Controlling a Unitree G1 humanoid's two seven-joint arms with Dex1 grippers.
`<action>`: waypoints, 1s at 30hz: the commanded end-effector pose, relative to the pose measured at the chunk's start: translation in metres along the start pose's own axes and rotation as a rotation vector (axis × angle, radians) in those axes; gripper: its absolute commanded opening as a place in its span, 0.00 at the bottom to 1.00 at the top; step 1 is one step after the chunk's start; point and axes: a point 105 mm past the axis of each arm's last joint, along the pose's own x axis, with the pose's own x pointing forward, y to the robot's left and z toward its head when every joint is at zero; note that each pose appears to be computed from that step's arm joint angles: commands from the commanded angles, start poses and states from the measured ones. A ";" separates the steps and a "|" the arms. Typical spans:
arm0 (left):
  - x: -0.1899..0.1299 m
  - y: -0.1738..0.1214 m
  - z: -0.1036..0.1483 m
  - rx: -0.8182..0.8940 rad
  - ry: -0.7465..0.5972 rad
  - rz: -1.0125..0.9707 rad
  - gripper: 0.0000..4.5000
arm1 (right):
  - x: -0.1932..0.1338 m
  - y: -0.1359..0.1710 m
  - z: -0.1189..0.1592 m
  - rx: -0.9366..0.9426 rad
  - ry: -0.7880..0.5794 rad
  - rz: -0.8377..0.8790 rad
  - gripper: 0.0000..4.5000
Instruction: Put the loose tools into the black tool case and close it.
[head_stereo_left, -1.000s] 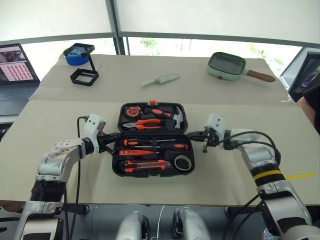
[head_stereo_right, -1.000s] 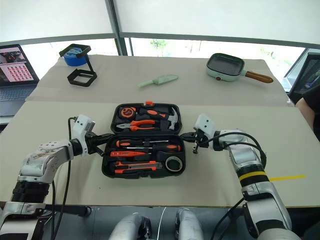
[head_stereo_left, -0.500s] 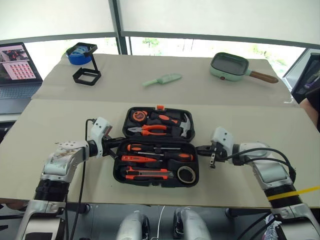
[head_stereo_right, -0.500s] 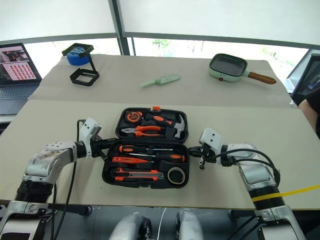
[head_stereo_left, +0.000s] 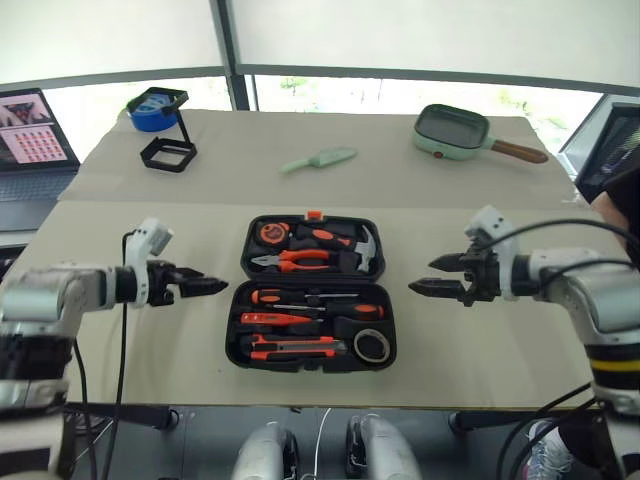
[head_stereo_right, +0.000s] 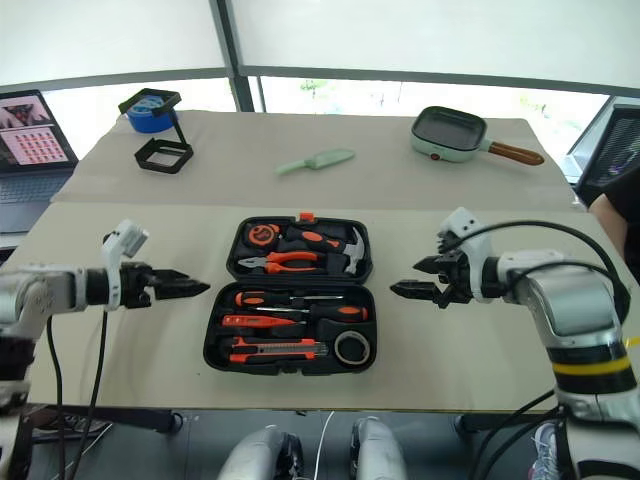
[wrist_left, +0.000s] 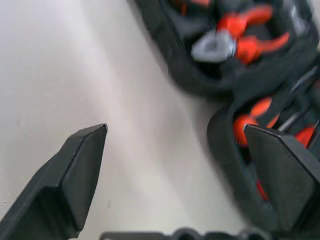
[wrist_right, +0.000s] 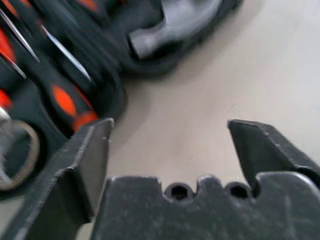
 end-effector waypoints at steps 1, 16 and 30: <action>0.016 -0.003 0.012 -0.083 -0.004 0.031 1.00 | 0.010 0.002 0.019 0.205 -0.034 0.031 0.99; 0.052 0.002 0.009 -0.086 0.009 0.069 1.00 | 0.052 -0.020 0.039 0.399 0.003 -0.100 0.99; 0.064 0.002 0.004 -0.154 -0.013 0.044 0.29 | 0.071 -0.033 0.009 0.534 0.060 -0.154 0.12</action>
